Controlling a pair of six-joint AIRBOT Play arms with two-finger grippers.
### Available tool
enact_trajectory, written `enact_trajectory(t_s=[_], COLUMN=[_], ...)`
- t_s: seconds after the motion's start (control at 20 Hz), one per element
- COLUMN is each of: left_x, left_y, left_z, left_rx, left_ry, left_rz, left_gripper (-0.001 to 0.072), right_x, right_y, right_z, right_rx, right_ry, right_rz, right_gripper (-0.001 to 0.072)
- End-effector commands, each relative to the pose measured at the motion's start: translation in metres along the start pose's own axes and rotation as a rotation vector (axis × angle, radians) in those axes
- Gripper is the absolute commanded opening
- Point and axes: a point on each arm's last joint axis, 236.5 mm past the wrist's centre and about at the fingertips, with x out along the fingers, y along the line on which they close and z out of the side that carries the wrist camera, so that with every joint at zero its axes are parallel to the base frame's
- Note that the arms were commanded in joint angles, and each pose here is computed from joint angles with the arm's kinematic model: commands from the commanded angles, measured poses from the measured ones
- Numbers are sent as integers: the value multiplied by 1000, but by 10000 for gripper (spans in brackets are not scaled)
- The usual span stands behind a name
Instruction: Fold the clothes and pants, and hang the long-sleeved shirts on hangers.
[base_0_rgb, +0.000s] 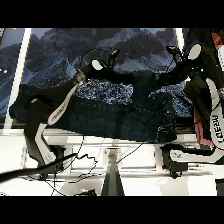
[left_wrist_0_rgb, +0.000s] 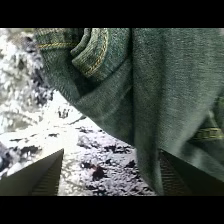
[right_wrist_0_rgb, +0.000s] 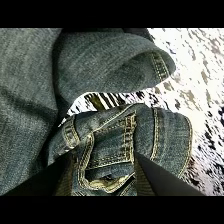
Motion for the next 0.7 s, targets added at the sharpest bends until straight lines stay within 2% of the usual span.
enact_trajectory(t_s=[0.0,0.25,0.35,0.4,0.45,0.5,0.55,0.65], left_x=[20,34,45,51,54,57,57,42], left_y=[20,13,11,12,11,10,10,7], left_z=[-1,11,9,9,11,15,23,45], left_rx=[-9,9,13,-6,-3,4,24,61], left_ry=[55,40,33,22,8,-15,-48,-116], left_rz=[38,29,32,38,43,50,58,71], left_gripper=[531,528,458,394,216,79,16,16], right_x=[-1,-1,-1,-1,-1,-1,-1,-1], right_y=[2,3,3,4,4,4,4,0], right_z=[-2,-7,-8,-10,-11,-12,-12,-7], right_rx=[1,0,0,0,0,0,0,-2], right_ry=[6,30,34,41,47,49,51,30], right_rz=[7,13,14,16,17,18,18,-3], right_gripper=[423,423,423,423,423,423,423,423])
